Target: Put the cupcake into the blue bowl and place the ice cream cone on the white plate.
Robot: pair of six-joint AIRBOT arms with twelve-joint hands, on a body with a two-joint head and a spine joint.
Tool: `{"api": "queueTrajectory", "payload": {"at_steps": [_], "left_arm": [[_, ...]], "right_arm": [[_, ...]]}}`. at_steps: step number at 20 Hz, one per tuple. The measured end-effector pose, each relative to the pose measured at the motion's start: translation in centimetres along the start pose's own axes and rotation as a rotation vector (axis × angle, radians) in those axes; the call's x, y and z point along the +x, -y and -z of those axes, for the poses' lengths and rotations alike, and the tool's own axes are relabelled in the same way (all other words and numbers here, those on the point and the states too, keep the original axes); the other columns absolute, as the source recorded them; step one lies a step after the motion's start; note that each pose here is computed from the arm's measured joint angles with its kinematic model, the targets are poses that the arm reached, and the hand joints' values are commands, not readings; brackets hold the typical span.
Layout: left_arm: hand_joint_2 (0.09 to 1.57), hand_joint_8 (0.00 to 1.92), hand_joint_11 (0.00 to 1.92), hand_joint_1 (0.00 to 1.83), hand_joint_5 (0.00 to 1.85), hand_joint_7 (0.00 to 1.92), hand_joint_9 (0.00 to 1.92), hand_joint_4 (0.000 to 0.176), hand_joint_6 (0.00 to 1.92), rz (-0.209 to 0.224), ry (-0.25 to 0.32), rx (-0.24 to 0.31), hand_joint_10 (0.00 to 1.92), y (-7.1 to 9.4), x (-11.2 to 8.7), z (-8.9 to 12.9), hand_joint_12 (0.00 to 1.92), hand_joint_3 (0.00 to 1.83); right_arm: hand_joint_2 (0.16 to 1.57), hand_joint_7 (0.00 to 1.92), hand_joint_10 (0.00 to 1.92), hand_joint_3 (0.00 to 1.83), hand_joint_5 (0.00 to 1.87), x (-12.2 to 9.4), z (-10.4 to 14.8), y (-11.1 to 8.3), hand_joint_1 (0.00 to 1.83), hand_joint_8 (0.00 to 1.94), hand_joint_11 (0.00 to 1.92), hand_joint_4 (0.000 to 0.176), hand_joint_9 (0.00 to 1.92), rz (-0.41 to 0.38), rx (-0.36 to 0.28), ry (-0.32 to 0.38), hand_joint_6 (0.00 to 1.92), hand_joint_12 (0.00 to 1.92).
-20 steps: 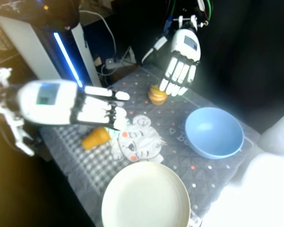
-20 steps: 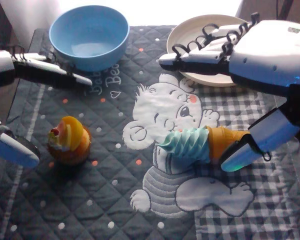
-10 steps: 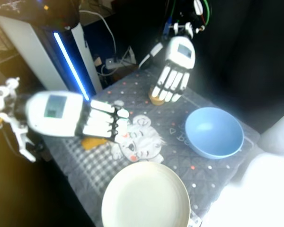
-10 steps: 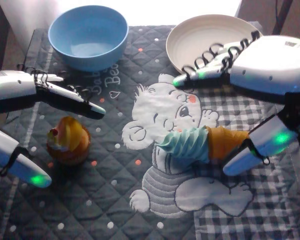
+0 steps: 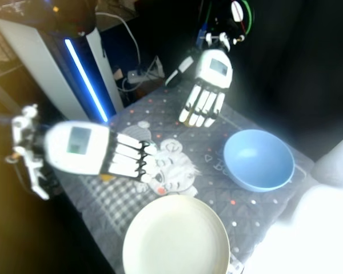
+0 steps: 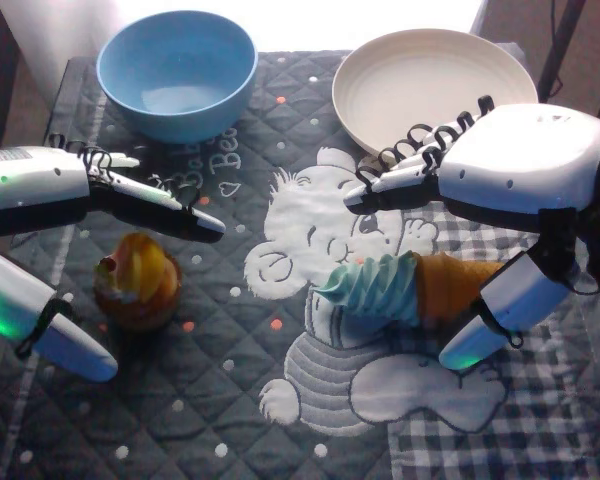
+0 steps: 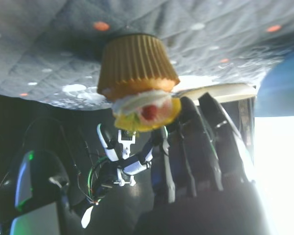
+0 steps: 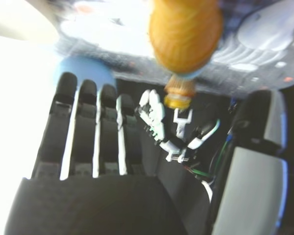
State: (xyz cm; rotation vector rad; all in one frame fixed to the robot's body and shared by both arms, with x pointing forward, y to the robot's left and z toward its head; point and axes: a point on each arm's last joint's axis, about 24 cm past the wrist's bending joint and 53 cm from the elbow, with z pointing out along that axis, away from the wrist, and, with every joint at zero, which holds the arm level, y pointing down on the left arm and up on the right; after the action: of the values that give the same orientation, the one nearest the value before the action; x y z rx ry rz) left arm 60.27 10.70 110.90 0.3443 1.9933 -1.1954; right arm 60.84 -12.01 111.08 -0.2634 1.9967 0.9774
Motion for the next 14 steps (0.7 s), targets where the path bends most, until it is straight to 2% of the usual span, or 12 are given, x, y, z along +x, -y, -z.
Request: {"api": "queueTrajectory", "payload": {"at_steps": [4, 6, 7, 8, 9, 10, 12, 13, 14], "left_arm": [[0.79, 0.01, 0.04, 0.76, 0.46, 0.51, 0.53, 0.051, 0.0, -0.001, 0.001, -0.014, 0.01, -0.4, -0.1, 0.0, 0.85, 0.0], [0.78, 0.0, 0.07, 0.78, 0.46, 0.52, 0.54, 0.052, 0.0, 0.0, 0.002, -0.016, 0.0, -0.4, -0.1, 0.0, 0.79, 0.0], [0.77, 0.0, 0.07, 0.81, 0.48, 0.54, 0.55, 0.043, 0.01, 0.0, 0.002, -0.016, 0.0, -0.4, -0.1, 0.0, 0.77, 0.0], [0.77, 0.01, 0.07, 0.83, 0.48, 0.54, 0.55, 0.047, 0.0, 0.0, 0.001, -0.017, 0.01, -0.4, -0.1, 0.0, 0.77, 0.0], [0.77, 0.01, 0.08, 0.86, 0.49, 0.55, 0.57, 0.042, 0.01, 0.0, 0.001, -0.02, 0.01, -0.5, -0.1, 0.0, 0.77, 0.0], [0.77, 0.01, 0.12, 0.87, 0.49, 0.56, 0.58, 0.049, 0.01, 0.001, 0.001, -0.019, 0.01, -0.5, 0.0, -0.1, 0.79, 0.0], [0.78, 0.01, 0.15, 0.92, 0.51, 0.57, 0.59, 0.048, 0.01, 0.002, -0.001, -0.023, 0.01, -0.6, 0.1, -0.3, 0.8, 0.0], [0.79, 0.01, 0.1, 0.91, 0.52, 0.57, 0.59, 0.05, 0.01, 0.0, -0.003, -0.027, 0.01, -0.7, 0.1, -0.3, 0.78, 0.01], [0.79, 0.01, 0.06, 0.91, 0.51, 0.57, 0.59, 0.061, 0.01, -0.003, -0.003, -0.032, 0.01, -0.8, 0.1, -0.3, 0.77, 0.01]], "right_arm": [[0.63, 0.51, 0.01, 0.0, 0.43, 0.8, -0.4, 0.8, 0.77, 0.01, 0.4, 0.0, 0.51, -0.008, 0.02, -0.018, 0.0, 0.46], [0.63, 0.53, 0.0, 0.0, 0.45, 1.2, -0.7, 0.9, 0.76, 0.0, 0.43, 0.0, 0.53, -0.012, 0.018, -0.025, 0.0, 0.43], [0.63, 0.53, 0.0, 0.0, 0.46, 1.3, -0.8, 1.0, 0.76, 0.0, 0.43, 0.0, 0.54, -0.013, 0.021, -0.029, 0.0, 0.42], [0.64, 0.53, 0.0, 0.0, 0.46, 1.4, -0.9, 1.2, 0.77, 0.0, 0.45, 0.0, 0.54, -0.013, 0.025, -0.032, 0.0, 0.37], [0.65, 0.53, 0.0, 0.0, 0.45, 1.5, -1.0, 1.4, 0.75, 0.0, 0.47, 0.0, 0.55, -0.015, 0.028, -0.033, 0.0, 0.37], [0.66, 0.52, 0.0, 0.01, 0.45, 1.6, -1.1, 1.5, 0.75, 0.0, 0.47, 0.0, 0.54, -0.017, 0.03, -0.036, 0.0, 0.36], [0.68, 0.54, 0.01, 0.01, 0.45, 2.3, -1.2, 2.0, 0.77, 0.0, 0.48, 0.0, 0.56, -0.024, 0.044, -0.051, 0.0, 0.37], [0.68, 0.55, 0.01, 0.01, 0.45, 2.7, -1.4, 2.1, 0.76, 0.01, 0.49, 0.0, 0.57, -0.026, 0.049, -0.06, 0.0, 0.37], [0.68, 0.56, 0.01, 0.01, 0.45, 2.8, -1.4, 2.1, 0.77, 0.01, 0.49, 0.0, 0.57, -0.026, 0.05, -0.063, 0.0, 0.37]]}}
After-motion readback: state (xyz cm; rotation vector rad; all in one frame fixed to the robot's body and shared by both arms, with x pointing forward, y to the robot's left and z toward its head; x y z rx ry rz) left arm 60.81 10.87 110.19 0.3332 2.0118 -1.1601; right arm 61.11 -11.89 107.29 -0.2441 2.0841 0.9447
